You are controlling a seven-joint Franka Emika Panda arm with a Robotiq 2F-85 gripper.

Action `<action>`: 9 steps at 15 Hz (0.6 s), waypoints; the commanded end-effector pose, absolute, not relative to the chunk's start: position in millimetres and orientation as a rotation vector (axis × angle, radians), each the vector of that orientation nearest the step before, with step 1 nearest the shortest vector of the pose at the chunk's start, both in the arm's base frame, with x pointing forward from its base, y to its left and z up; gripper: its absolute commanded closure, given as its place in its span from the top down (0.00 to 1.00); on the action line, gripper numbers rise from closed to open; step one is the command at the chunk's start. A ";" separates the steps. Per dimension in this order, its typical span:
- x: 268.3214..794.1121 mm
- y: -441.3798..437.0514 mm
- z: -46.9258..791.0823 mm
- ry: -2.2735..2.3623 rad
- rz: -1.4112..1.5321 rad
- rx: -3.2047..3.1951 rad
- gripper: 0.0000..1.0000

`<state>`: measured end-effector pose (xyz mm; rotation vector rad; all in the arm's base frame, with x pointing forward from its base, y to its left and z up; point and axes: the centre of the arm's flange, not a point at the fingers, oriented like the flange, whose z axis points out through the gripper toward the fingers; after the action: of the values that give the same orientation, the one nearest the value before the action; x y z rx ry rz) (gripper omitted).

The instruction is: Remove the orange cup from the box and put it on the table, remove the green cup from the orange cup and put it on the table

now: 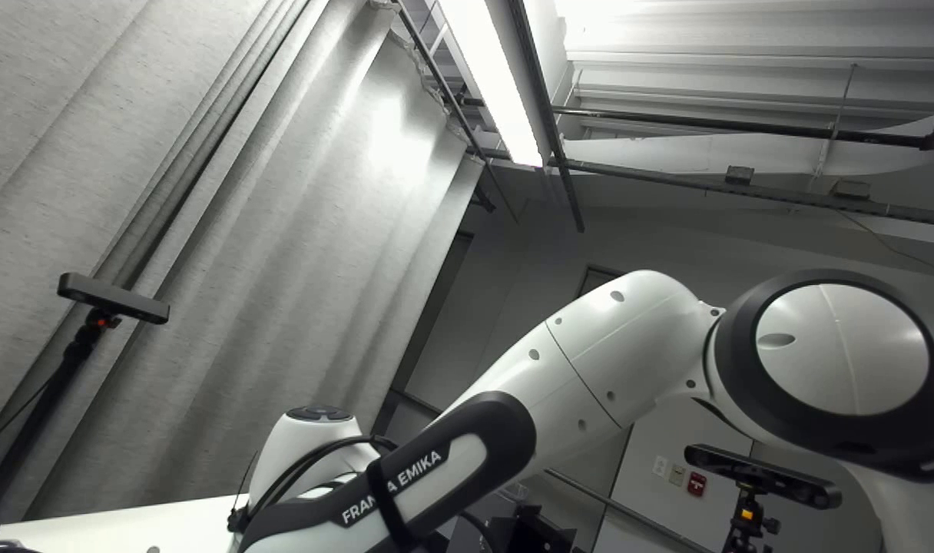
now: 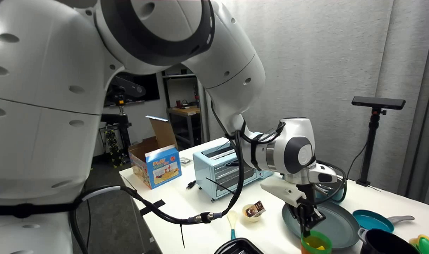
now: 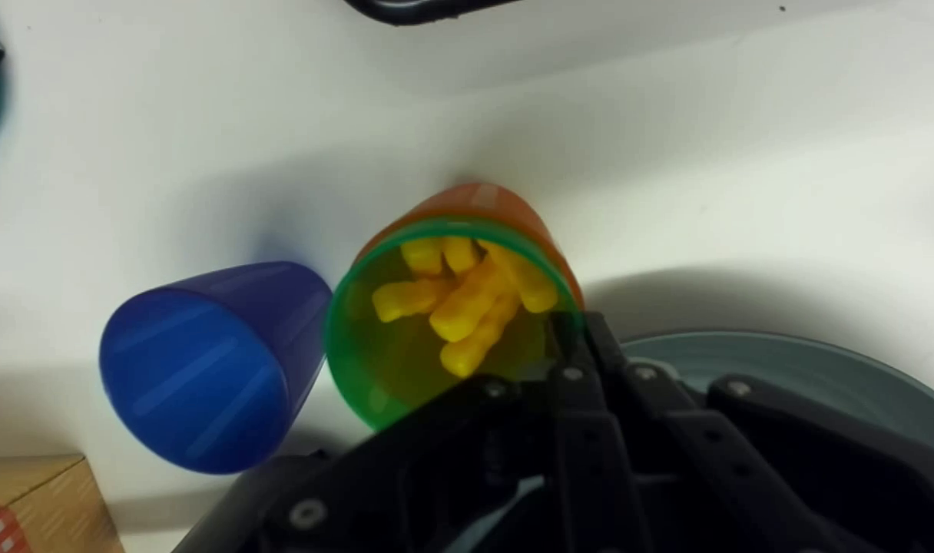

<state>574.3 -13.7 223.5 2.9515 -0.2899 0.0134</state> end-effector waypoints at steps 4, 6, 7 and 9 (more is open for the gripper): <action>567.1 -4.0 248.6 -0.306 0.110 2.931 0.01; 567.4 -0.6 254.8 -0.305 0.125 2.933 0.01; 567.5 1.4 257.7 -0.308 0.130 2.933 0.01; 567.6 4.7 262.4 -0.314 0.143 2.934 0.01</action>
<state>577.7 -1.2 250.6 2.9481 -0.2920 0.0899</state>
